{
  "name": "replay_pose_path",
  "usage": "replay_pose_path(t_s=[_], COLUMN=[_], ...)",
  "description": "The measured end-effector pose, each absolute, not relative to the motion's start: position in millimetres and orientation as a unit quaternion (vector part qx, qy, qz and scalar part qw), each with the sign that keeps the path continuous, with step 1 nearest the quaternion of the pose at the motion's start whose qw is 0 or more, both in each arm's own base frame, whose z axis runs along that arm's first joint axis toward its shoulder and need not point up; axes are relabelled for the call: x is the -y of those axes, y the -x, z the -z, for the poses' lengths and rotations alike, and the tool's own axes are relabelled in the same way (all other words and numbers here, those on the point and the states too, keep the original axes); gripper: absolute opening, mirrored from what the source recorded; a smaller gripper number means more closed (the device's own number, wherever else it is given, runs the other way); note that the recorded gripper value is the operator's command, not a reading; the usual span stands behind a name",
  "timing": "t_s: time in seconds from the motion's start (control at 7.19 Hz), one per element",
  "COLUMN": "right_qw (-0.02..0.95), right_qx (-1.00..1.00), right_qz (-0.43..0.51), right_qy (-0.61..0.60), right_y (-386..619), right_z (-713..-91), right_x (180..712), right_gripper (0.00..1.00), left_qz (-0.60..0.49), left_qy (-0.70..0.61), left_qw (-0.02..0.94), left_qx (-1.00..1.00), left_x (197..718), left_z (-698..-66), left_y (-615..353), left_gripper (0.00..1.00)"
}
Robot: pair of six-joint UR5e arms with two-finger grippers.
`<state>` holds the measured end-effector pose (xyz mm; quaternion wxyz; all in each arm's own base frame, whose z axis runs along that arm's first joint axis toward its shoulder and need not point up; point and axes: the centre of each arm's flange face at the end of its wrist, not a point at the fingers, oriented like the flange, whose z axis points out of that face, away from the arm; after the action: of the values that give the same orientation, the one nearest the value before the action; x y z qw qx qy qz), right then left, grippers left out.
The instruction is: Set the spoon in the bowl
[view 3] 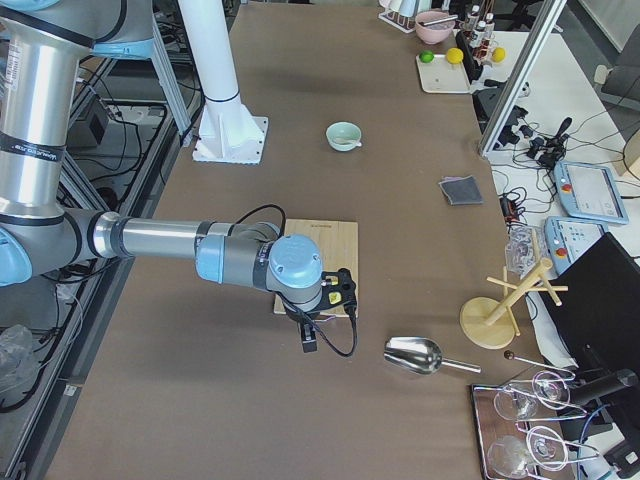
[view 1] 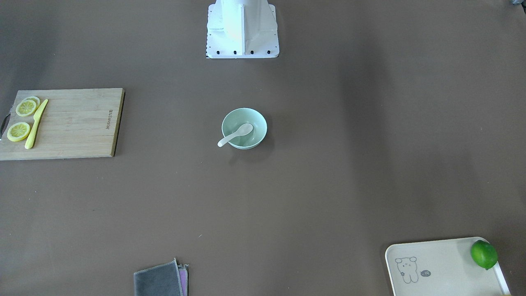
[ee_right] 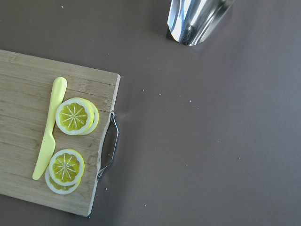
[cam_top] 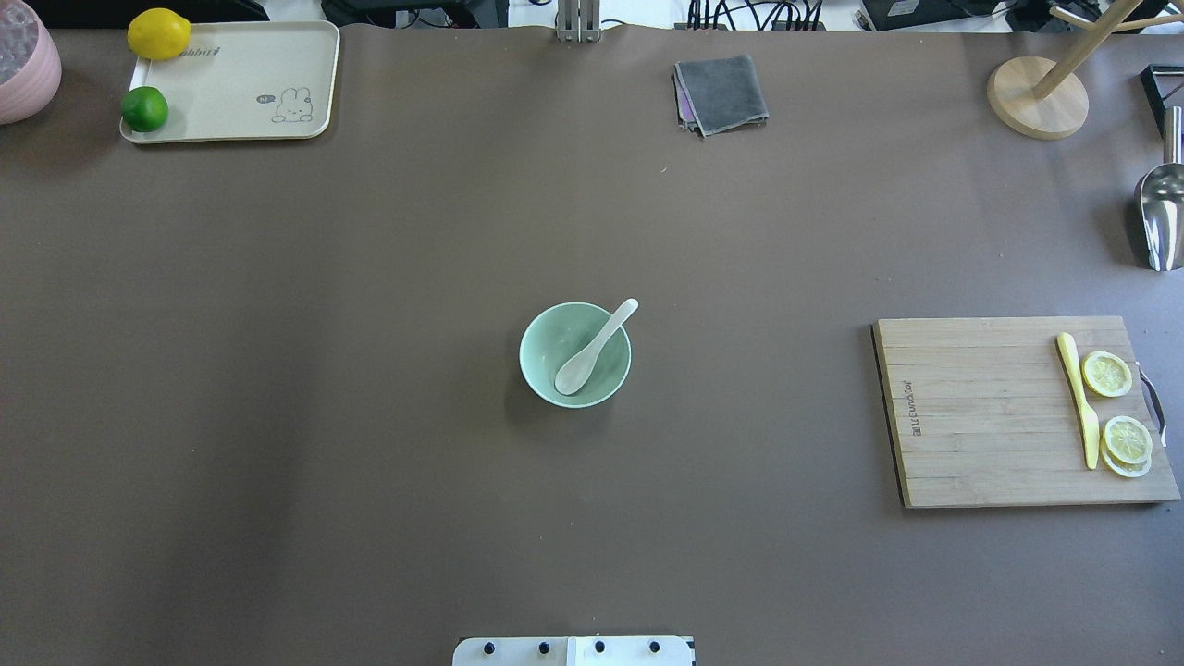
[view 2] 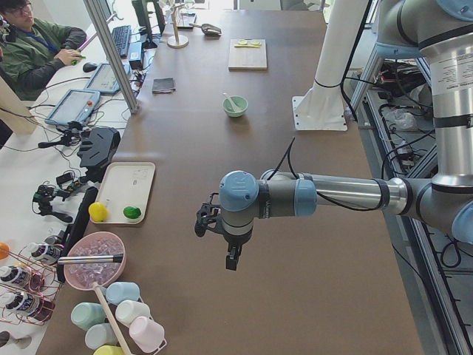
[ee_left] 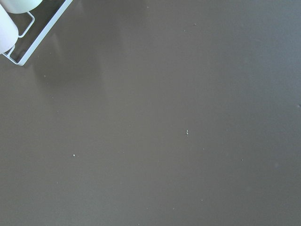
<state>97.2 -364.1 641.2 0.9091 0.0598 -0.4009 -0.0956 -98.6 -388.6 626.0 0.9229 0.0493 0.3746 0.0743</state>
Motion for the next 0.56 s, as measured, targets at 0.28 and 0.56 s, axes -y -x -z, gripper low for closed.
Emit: replay_pose_path(t_s=[0.28,0.56], right_qw=[0.909,0.909], right_qx=[0.401,0.401], right_qz=[0.096,0.098], right_qy=[-0.059,-0.058], right_y=[-96.6,-94.9], right_z=[-641.3,-641.8], right_x=[364.2,364.6], right_gripper=[1.00,1.00], left_qz=[-0.074,-0.074], left_qy=[-0.049,-0.049], left_qw=[0.923,0.923], left_qx=[-0.375,-0.375], left_x=[388.6,388.6], left_z=[-626.3,-626.2], left_y=[98.6,98.6], left_gripper=[0.99,0.99])
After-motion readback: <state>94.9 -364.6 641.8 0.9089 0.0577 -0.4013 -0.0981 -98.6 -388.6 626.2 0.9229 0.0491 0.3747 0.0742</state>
